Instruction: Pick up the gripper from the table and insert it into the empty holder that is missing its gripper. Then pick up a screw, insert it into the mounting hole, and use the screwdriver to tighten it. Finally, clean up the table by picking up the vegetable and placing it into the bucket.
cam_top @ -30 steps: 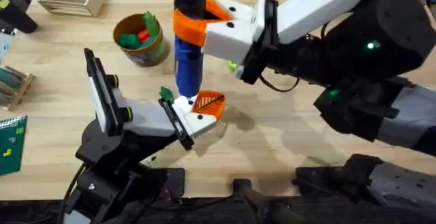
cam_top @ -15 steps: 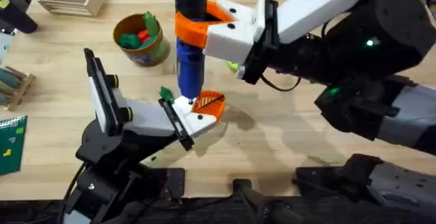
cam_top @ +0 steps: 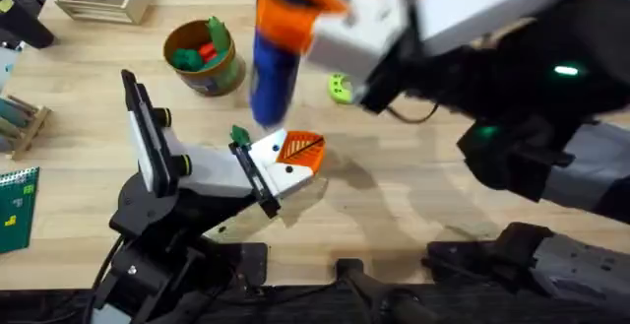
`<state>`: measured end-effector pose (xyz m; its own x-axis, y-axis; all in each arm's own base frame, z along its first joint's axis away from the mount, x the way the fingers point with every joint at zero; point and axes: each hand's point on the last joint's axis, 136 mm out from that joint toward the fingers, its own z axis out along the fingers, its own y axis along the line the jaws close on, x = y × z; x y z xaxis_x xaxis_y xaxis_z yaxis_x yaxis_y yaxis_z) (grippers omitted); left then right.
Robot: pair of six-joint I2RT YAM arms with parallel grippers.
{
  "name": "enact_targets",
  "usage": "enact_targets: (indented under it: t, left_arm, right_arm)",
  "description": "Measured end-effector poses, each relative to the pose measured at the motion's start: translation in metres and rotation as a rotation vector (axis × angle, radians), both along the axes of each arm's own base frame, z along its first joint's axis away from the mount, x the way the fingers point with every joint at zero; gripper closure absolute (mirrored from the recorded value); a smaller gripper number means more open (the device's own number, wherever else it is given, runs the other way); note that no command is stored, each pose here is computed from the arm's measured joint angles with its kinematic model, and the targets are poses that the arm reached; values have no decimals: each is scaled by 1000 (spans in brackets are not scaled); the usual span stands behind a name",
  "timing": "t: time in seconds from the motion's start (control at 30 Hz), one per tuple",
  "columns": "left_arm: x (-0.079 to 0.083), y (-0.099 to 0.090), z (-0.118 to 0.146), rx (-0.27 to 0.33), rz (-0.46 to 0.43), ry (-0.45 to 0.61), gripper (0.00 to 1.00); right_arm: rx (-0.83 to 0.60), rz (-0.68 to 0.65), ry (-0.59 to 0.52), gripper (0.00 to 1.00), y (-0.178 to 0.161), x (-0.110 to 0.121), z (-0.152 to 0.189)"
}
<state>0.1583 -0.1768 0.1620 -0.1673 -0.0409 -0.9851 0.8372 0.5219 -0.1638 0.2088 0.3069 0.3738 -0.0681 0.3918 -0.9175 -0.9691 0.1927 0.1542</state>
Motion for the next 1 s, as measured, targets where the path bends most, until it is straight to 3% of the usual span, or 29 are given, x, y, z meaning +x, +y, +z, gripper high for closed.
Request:
enact_targets:
  t: [0.1,0.3,0.43,0.6,0.77,0.9,0.93,0.97,1.0]
  left_arm:
    - [0,0,0,0,0,-1,990]
    - [0,0,0,0,0,-1,990]
    - [0,0,0,0,0,-1,990]
    - [0,0,0,0,0,-1,990]
    - [0,0,0,0,0,-1,990]
    - [0,0,0,0,0,0,990]
    - [0,0,0,0,0,-1,990]
    - [0,0,0,0,0,-1,990]
    - [0,0,0,0,1,-1,990]
  right_arm:
    - [87,-24,-78,973,-18,-3,30]
    - [-2,-60,5,973,-19,19,6]
    - [-252,-274,10,973,-47,75,-53]
    - [-627,-618,-4,973,-121,137,-127]
    - [-1132,-829,-100,973,-192,165,-197]
    - [-1534,-790,-197,973,-228,165,-249]
    - [-1743,-683,-247,973,-242,160,-282]
    - [-1861,-581,-259,921,-250,153,-308]
    - [-1885,-552,-255,794,-251,150,-314]
